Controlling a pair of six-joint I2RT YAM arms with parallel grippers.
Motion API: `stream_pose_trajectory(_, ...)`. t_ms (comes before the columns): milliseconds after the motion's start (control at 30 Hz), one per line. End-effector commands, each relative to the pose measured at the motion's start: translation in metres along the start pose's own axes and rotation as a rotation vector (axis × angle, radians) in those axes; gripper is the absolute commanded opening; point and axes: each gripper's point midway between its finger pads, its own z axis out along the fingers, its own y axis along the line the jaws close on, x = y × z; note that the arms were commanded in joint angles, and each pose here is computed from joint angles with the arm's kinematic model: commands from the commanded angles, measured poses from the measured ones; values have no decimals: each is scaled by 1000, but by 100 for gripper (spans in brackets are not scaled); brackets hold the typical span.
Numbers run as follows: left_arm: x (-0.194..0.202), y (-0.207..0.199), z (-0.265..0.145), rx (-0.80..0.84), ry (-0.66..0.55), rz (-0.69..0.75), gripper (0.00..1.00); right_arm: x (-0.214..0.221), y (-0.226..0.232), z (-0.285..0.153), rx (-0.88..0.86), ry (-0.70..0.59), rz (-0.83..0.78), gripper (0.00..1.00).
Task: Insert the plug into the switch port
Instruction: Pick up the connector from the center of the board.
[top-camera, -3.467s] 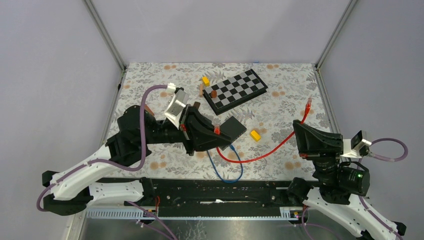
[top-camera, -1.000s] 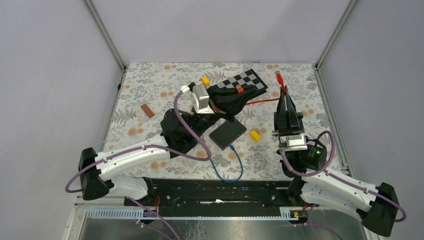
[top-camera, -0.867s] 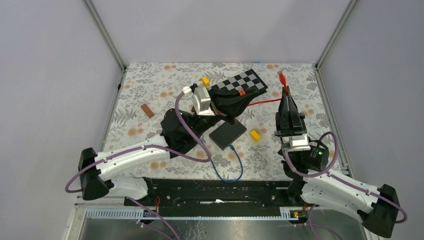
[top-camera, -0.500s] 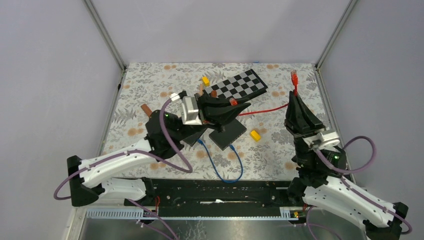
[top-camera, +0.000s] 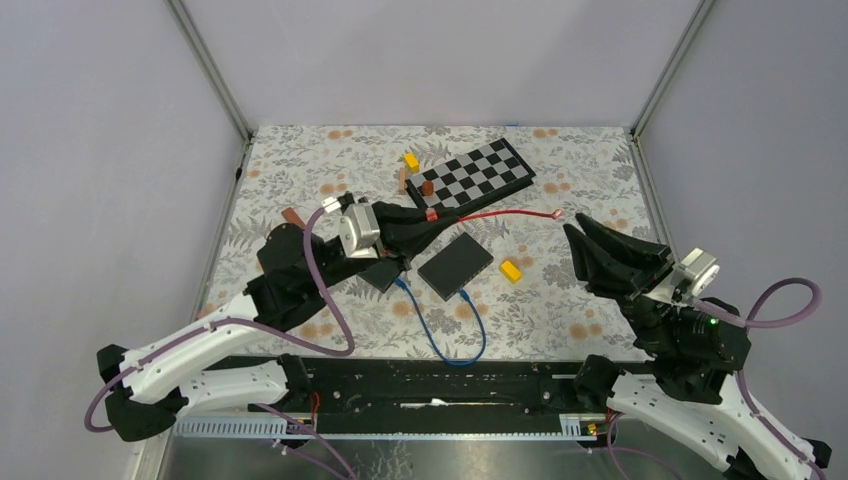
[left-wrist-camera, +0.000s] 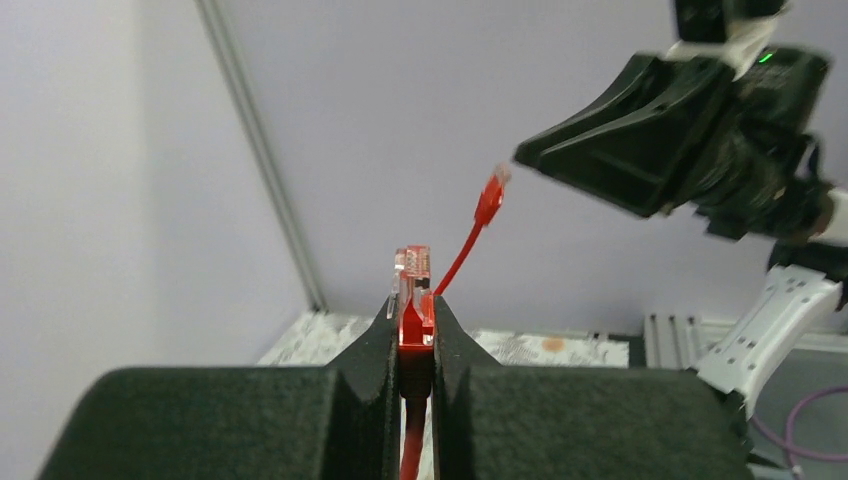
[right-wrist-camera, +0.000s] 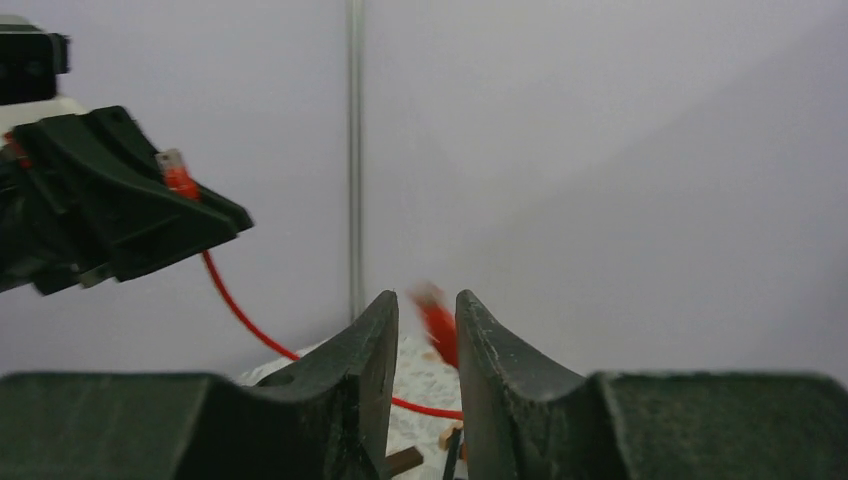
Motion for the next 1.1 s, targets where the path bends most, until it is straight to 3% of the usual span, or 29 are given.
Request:
stream_pose_trajectory(0,12,12,-14,-17,70,17,0,-2,16,-10,-85,64,106,35)
stream_pose_trajectory(133,16,9,-21,20,110,55,0,-16,19,-14,-107,46,142,45)
stream_pose_trajectory(267,24,-5,-30,127,174,137,0,-16,44,-15,-250,131,171,47)
stream_pose_trajectory(467,48,-42,-47,400,255,235,0,23,106,-18,-568,348,214,49)
stream_pose_trajectory(700,59,-65,-62,589,215,372,0,66,133,-22,-738,438,163,54)
stream_pose_trajectory(867,56,-81,-67,705,160,415,0,95,143,-28,-813,398,88,60)
stream_pose_trajectory(1067,32,-110,-68,885,14,338,0,105,160,-13,-876,290,91,63)
